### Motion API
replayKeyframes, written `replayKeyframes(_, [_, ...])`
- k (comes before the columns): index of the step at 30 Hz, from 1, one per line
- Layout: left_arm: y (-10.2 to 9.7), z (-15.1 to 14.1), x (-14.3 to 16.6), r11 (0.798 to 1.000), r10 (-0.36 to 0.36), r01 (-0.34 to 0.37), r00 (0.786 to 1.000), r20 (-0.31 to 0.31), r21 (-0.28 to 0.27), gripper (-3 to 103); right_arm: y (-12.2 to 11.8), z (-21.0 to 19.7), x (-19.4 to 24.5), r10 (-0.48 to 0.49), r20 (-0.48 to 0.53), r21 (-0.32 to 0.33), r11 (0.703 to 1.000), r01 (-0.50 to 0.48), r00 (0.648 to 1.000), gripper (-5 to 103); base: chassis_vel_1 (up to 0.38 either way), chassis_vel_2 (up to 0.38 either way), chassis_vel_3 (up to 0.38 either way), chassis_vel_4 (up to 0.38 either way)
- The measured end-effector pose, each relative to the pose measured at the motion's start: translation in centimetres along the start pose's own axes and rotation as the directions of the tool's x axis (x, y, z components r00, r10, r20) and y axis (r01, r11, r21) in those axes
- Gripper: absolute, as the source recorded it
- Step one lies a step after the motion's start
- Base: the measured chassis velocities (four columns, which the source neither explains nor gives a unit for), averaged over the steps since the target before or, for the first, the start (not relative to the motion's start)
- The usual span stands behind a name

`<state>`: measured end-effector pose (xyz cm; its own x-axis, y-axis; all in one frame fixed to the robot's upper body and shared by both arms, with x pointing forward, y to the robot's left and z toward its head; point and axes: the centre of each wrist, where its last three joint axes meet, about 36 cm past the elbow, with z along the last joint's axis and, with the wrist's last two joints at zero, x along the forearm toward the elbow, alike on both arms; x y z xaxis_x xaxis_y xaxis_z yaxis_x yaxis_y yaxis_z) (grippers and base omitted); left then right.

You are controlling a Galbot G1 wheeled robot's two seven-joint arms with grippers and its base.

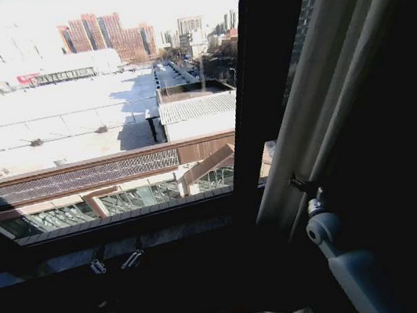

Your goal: Open the curtains by pulling them apart, changing their state from closed to fully open.

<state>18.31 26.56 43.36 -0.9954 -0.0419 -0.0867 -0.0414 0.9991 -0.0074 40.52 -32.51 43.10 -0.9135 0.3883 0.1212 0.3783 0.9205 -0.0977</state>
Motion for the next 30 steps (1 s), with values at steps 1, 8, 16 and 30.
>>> replayKeyframes(1, [0.0, 0.0, 0.0, 1.0, 0.001, -0.001, 1.0, 0.001, 0.001, 100, 0.0, 0.0, -0.2, -0.002, 0.001, -0.002, 1.0, 0.002, 1.0, 100, 0.0, 0.0, 0.0, 0.0])
replayKeyframes(8, [-0.2, -0.3, -0.2, 1.0, 0.003, -0.003, 1.0, 0.012, 0.002, 100, 0.7, -0.6, -1.6, -0.031, 0.019, -0.014, 0.999, 0.031, 0.999, 100, 0.0, 0.0, 0.0, 0.0])
replayKeyframes(16, [-0.1, -0.2, -0.2, 1.0, -0.001, 0.001, 1.0, 0.012, 0.001, 100, 2.0, -1.9, -2.8, -0.055, 0.052, -0.023, 0.998, 0.056, 0.997, 100, 0.0, 0.0, 0.0, 0.0])
replayKeyframes(30, [0.0, -0.1, -0.2, 1.0, -0.004, 0.004, 1.0, 0.011, 0.0, 100, 2.7, -2.0, -3.2, -0.087, 0.063, -0.034, 0.995, 0.089, 0.994, 71, 0.0, 0.0, 0.0, 0.0])
